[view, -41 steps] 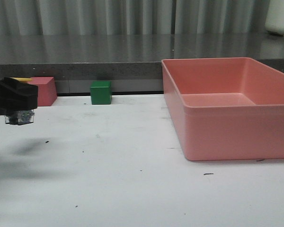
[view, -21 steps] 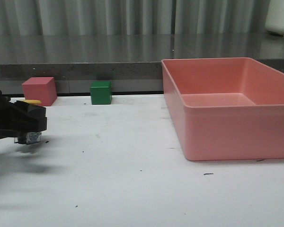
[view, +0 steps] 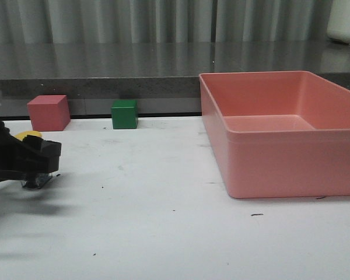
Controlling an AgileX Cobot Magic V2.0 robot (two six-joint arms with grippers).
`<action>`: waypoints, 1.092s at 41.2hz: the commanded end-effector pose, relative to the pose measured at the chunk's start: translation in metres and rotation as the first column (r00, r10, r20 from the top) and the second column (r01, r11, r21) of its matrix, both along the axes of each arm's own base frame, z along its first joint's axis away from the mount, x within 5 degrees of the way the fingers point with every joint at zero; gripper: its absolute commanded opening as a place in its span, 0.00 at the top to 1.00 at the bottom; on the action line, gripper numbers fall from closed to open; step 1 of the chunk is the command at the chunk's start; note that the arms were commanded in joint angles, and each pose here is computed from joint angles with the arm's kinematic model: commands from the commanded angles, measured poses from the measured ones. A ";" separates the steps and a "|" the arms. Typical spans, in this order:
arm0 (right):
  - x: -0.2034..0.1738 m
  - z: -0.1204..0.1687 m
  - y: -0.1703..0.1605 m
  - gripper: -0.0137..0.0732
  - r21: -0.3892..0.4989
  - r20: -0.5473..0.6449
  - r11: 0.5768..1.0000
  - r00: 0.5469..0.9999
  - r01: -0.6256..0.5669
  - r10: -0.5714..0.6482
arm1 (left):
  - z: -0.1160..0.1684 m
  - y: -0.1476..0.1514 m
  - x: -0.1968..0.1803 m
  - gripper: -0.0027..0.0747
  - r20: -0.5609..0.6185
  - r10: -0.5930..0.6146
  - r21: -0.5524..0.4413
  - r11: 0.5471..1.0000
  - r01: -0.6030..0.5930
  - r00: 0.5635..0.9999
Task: Place and stand button with both arms
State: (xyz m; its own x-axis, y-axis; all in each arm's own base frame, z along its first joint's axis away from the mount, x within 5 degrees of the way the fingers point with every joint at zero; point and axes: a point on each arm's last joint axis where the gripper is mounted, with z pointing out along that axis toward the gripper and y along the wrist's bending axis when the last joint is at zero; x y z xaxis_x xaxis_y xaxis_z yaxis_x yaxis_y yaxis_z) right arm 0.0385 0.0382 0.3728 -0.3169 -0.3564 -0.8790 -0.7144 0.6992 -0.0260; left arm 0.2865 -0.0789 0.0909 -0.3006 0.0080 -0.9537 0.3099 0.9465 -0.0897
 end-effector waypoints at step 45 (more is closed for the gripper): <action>0.002 0.011 0.001 0.34 0.044 0.072 0.999 0.997 -0.001 -0.002 | 0.247 0.036 -0.112 0.39 -0.438 0.109 0.203 0.979 -0.020 0.892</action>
